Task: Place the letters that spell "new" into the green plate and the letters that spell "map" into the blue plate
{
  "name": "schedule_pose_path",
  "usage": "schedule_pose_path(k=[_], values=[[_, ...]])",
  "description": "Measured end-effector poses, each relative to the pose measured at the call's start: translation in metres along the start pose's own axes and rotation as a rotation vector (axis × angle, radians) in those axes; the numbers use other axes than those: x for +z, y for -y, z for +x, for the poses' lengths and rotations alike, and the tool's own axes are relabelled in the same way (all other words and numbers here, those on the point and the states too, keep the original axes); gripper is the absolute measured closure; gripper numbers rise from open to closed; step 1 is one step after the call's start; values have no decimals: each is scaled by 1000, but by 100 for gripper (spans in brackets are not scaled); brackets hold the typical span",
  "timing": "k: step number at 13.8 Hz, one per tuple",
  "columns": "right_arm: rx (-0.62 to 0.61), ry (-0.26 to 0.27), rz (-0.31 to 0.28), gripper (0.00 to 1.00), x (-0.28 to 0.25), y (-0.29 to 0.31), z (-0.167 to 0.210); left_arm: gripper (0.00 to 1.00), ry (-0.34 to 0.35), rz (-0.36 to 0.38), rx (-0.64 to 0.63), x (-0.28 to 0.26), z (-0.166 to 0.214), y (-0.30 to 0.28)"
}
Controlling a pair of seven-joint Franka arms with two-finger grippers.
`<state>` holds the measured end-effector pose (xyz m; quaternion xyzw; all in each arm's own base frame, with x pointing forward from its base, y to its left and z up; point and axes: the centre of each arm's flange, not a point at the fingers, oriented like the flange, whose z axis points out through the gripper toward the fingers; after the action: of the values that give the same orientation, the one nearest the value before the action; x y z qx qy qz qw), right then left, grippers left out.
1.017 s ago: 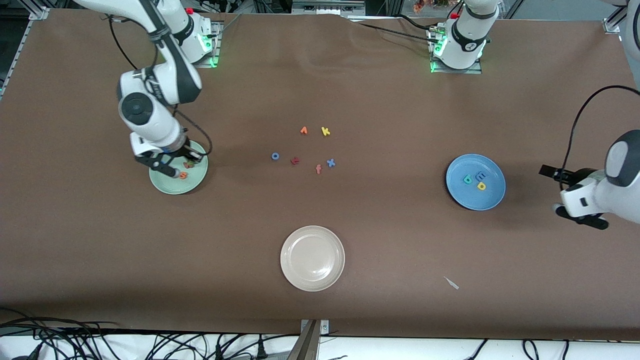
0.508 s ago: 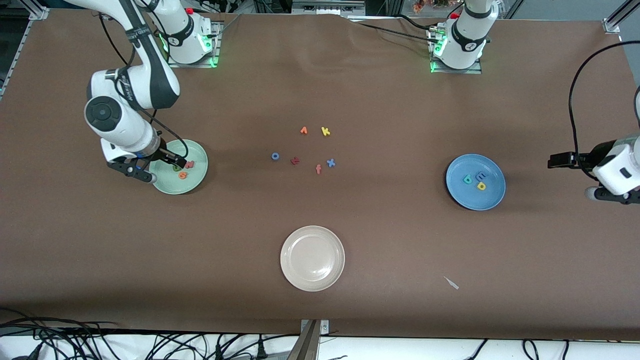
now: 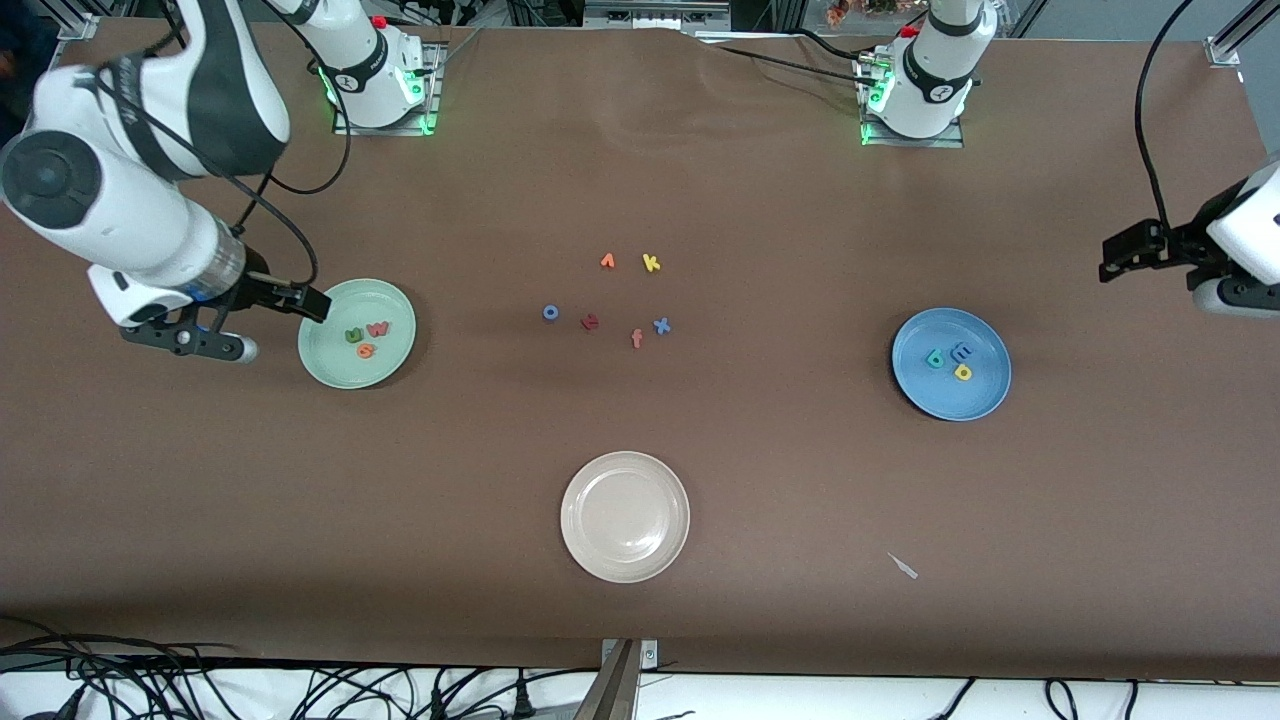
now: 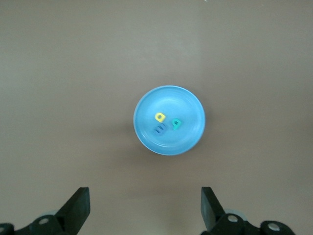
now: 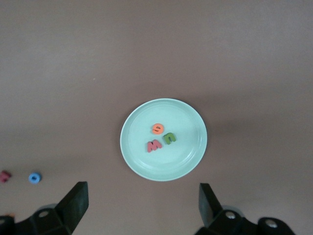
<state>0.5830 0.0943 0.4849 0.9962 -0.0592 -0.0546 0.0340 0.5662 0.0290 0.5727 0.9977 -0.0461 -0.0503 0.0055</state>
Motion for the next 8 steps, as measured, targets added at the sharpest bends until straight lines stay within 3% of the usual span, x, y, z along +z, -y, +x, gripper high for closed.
schedule_pose_path(k=[3,8], values=[[-56,3,10,0,-54,-6,-13,0,-3,-26,15,-2,0,-11],[-87,-50,25,0,-104,-21,-27,0,-6,-25,23,-3,0,-16]])
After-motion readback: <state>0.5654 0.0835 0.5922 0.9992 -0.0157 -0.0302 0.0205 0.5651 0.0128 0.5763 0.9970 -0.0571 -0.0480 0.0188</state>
